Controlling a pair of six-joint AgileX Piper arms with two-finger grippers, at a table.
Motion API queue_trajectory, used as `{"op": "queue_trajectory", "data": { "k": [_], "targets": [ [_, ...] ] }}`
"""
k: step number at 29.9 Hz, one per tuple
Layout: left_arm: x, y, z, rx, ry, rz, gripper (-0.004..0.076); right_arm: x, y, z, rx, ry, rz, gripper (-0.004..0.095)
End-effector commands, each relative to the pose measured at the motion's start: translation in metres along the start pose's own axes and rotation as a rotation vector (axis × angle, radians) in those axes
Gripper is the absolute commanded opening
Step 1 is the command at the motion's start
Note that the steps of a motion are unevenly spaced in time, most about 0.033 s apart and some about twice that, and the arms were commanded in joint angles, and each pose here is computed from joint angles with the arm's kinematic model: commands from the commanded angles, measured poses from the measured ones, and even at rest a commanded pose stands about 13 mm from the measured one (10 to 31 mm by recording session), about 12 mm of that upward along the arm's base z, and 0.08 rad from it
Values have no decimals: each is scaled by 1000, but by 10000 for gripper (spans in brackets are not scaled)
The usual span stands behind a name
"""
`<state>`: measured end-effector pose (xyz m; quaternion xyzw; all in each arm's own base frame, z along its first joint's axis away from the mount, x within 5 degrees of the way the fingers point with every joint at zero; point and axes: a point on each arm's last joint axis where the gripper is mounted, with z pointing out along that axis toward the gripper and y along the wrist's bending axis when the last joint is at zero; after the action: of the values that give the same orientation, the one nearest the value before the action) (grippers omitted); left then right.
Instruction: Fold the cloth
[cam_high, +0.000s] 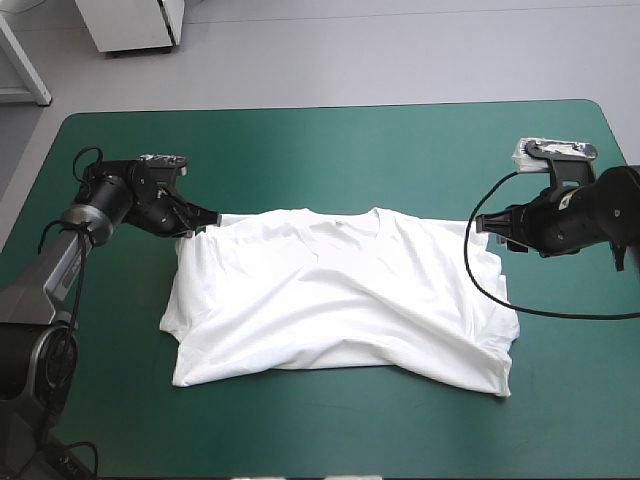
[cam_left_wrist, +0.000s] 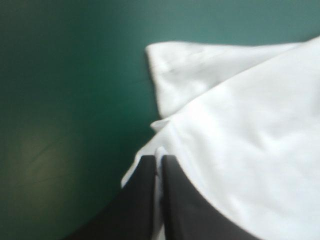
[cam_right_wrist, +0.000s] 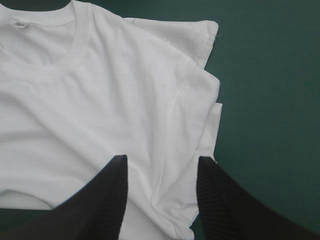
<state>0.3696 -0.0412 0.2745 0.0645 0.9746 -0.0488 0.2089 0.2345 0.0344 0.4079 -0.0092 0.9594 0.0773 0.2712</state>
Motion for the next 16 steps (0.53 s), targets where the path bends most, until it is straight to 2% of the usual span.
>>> {"op": "queue_trajectory", "data": {
  "k": [1,9,16],
  "targets": [
    [-12,-29,-36,101,-119,54,-9,-5,1,-17,2,-88,-9,416],
    [-6,-97,-29,220,-114,193,-9,-5,1,-17,4,-88,-9,389],
    [2,-130,11,282,-11,227,-9,-5,1,-17,4,-88,-13,389]
  ]
}}
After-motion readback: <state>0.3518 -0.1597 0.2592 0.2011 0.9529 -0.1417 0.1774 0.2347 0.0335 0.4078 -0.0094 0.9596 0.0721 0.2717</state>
